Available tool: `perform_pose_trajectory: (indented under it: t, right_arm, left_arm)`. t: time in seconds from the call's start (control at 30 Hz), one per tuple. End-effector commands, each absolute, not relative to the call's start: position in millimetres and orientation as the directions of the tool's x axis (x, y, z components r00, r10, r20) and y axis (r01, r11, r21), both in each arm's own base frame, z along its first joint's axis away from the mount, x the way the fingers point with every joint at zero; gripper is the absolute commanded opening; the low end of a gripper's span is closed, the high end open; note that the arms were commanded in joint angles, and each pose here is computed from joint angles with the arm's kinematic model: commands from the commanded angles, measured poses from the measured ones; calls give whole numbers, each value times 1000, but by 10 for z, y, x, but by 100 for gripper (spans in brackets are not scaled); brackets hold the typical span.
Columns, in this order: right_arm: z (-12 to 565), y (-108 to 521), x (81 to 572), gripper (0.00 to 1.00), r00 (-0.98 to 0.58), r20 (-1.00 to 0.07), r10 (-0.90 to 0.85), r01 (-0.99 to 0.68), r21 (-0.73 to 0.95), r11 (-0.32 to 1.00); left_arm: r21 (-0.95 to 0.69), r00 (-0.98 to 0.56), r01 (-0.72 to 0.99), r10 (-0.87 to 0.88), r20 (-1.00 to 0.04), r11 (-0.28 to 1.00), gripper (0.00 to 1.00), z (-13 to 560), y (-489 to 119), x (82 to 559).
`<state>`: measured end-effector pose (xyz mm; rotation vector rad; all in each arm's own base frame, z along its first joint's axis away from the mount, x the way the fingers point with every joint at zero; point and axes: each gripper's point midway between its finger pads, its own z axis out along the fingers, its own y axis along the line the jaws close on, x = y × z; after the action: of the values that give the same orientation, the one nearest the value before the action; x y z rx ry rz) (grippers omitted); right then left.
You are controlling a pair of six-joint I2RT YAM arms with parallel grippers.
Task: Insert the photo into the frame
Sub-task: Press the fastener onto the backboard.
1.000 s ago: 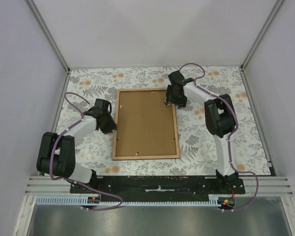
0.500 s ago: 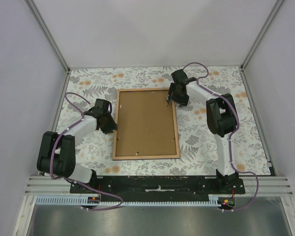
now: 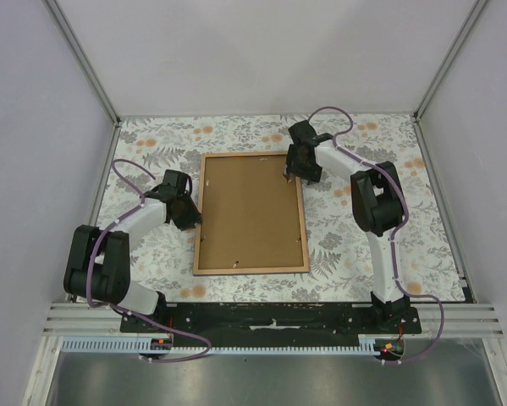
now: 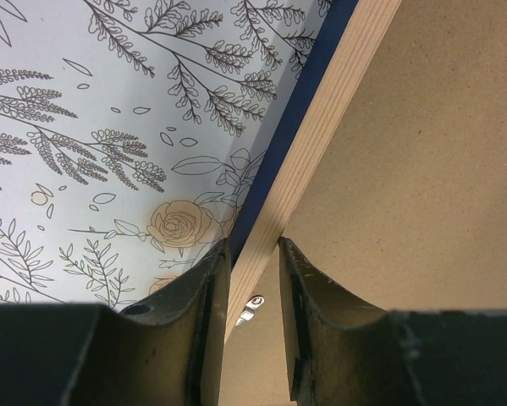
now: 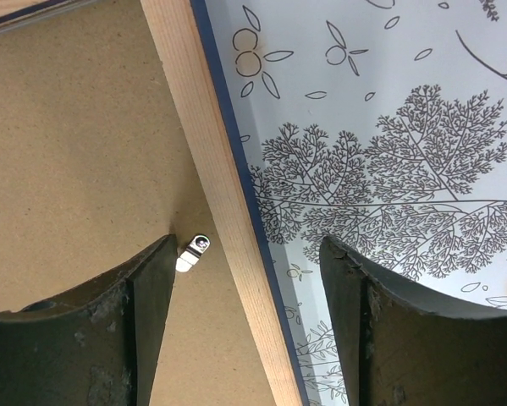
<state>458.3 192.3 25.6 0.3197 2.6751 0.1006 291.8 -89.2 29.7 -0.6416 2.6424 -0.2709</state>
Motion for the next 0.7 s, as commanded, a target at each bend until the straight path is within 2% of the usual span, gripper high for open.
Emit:
perform_pose_trajectory:
  t: [0.0,0.13,0.3,0.5,0.67]
  right_arm:
    - [190,1953,4591,75,-886,-413,210,196,77,978]
    - [160,1933,4536,70,-892,-411,191,191,42,981]
    - [149,1876,4450,68,-897,-412,159,169,12,986]
    - [111,1847,4380,52,-905,-400,145,156,4,988]
    - [117,1839,4349,44,-907,-402,123,133,4,991]
  left_arm:
    - [-291,-822,-366,-454,-345,884,36,305,-929,2957]
    - [-289,-821,-367,-454,-346,884,36,311,-923,2958]
    - [-295,-824,-366,-454,-339,883,36,302,-939,2954]
    - [-298,-822,-366,-456,-341,882,36,311,-939,2948]
    - [-298,-823,-367,-457,-338,881,36,302,-939,2933]
